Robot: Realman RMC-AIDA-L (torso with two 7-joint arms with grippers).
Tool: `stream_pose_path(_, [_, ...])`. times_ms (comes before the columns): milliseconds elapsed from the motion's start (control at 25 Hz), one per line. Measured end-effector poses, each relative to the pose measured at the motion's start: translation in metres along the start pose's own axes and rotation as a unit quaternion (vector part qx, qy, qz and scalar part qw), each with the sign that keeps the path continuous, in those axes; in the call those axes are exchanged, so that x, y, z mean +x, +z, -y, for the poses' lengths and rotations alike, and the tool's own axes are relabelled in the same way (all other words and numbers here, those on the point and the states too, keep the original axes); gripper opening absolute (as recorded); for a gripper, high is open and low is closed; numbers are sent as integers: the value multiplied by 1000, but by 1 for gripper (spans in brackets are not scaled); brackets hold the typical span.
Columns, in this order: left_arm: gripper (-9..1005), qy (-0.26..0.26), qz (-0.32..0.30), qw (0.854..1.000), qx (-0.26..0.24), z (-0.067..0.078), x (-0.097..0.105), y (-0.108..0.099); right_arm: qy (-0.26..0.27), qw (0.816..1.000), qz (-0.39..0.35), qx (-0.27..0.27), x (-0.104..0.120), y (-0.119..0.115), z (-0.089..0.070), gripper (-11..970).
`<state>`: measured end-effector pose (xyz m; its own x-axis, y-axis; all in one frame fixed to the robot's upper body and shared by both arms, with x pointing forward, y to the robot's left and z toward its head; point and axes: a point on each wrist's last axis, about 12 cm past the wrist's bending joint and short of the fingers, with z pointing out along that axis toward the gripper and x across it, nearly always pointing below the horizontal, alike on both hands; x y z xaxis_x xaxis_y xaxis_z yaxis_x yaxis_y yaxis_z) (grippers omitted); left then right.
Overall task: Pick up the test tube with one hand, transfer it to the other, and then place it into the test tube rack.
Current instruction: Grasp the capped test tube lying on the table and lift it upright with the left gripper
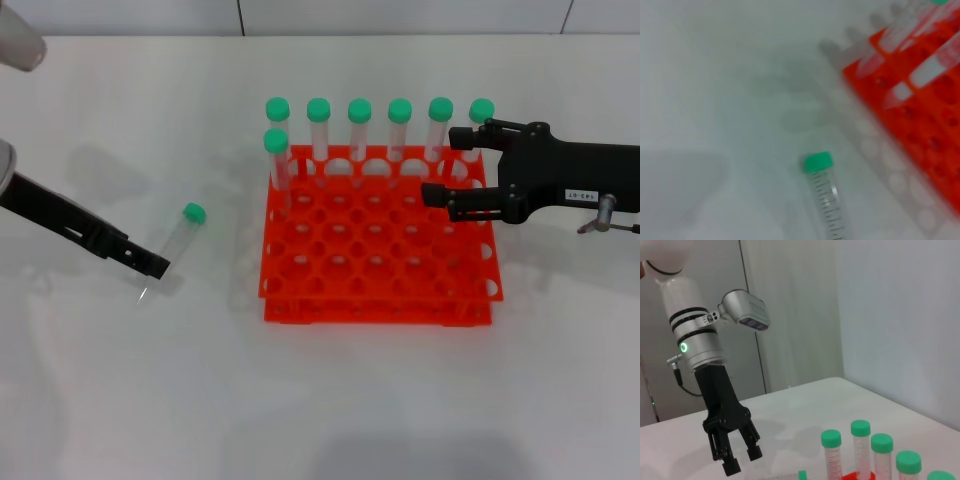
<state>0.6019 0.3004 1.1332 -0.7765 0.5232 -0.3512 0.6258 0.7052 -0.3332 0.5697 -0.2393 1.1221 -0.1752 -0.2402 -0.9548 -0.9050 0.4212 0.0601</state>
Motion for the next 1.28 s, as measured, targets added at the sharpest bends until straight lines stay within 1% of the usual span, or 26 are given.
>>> stream_pose_path(240, [818,-8,-3,1000,-10,-2,2,6,1,1000,1,0,0,0,0,869])
stream_pose_path(880, [805,-6,-4,1000,-6,0,3,14,3,1000,3,-9,1,-2,-3,870])
stream_pose_path(1040, [802,-6,-12,1000,-4,1,3,17,6,1000,3,-8,4,-4,-4,870])
stream_pose_path(1280, [561,-2,-14,1000,-4,4,2,21,7,1000,3,-9,4,-4,-5,870])
